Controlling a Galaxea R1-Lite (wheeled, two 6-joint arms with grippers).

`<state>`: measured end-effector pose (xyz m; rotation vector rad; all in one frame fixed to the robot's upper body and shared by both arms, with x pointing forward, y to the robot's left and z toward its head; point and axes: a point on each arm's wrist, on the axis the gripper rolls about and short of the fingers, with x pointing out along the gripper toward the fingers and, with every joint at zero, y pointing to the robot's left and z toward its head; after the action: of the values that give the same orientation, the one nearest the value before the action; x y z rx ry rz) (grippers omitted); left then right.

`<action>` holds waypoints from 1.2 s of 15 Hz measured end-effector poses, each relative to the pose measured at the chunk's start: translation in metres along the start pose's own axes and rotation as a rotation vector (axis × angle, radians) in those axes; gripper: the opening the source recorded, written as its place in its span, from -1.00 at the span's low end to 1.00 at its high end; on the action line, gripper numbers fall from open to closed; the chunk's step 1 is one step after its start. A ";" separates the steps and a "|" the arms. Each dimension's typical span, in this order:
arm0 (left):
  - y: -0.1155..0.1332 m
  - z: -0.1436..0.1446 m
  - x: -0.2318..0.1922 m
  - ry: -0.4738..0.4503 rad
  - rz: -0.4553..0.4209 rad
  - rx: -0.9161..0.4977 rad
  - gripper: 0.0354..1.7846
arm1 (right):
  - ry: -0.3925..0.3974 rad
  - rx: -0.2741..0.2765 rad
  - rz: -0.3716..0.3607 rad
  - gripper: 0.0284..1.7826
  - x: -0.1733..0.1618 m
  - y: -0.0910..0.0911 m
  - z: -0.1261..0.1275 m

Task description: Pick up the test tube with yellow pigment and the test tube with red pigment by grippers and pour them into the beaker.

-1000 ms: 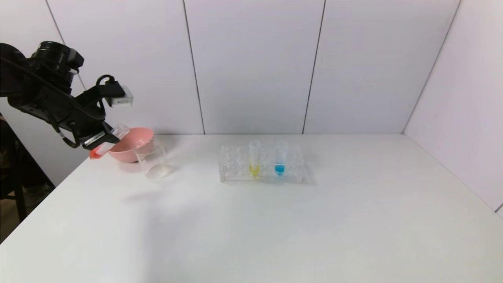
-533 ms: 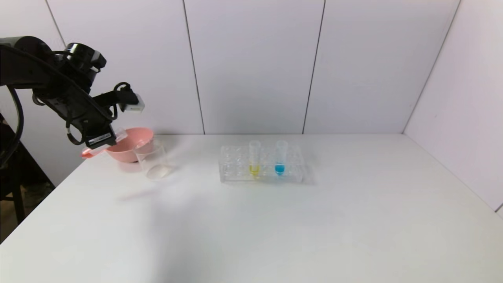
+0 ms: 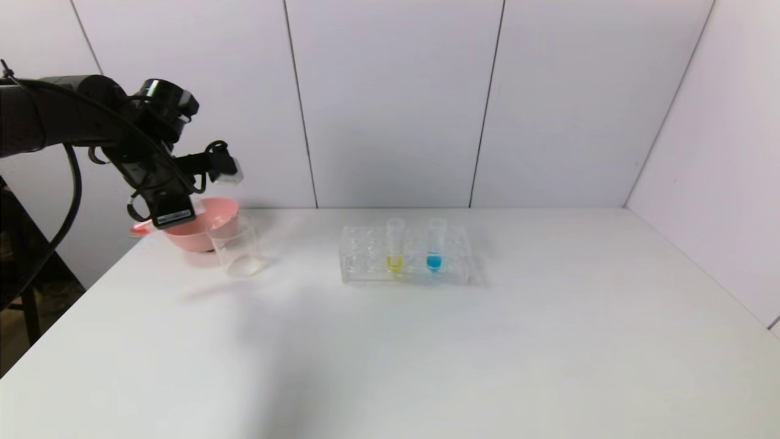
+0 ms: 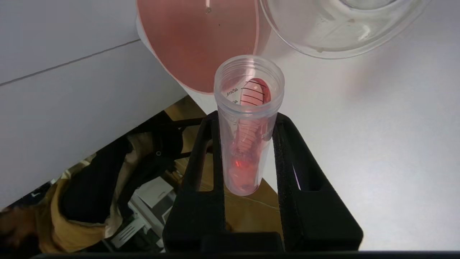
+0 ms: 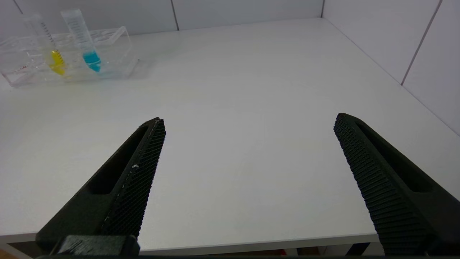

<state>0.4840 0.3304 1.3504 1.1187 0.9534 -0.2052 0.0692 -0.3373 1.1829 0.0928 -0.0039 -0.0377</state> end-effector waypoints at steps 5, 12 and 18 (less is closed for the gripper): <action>-0.011 0.019 0.007 0.071 0.044 0.062 -0.55 | 0.000 0.000 0.000 0.92 0.000 0.000 0.000; -0.026 0.033 0.004 0.180 0.071 0.149 -0.55 | 0.000 0.000 0.000 0.92 0.000 0.000 0.000; -0.032 0.040 -0.001 0.193 0.083 0.180 -0.55 | 0.000 0.000 0.000 0.92 0.000 0.000 0.000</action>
<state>0.4864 0.2822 1.3336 1.3595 1.0723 -0.1190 0.0692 -0.3374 1.1830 0.0928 -0.0043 -0.0382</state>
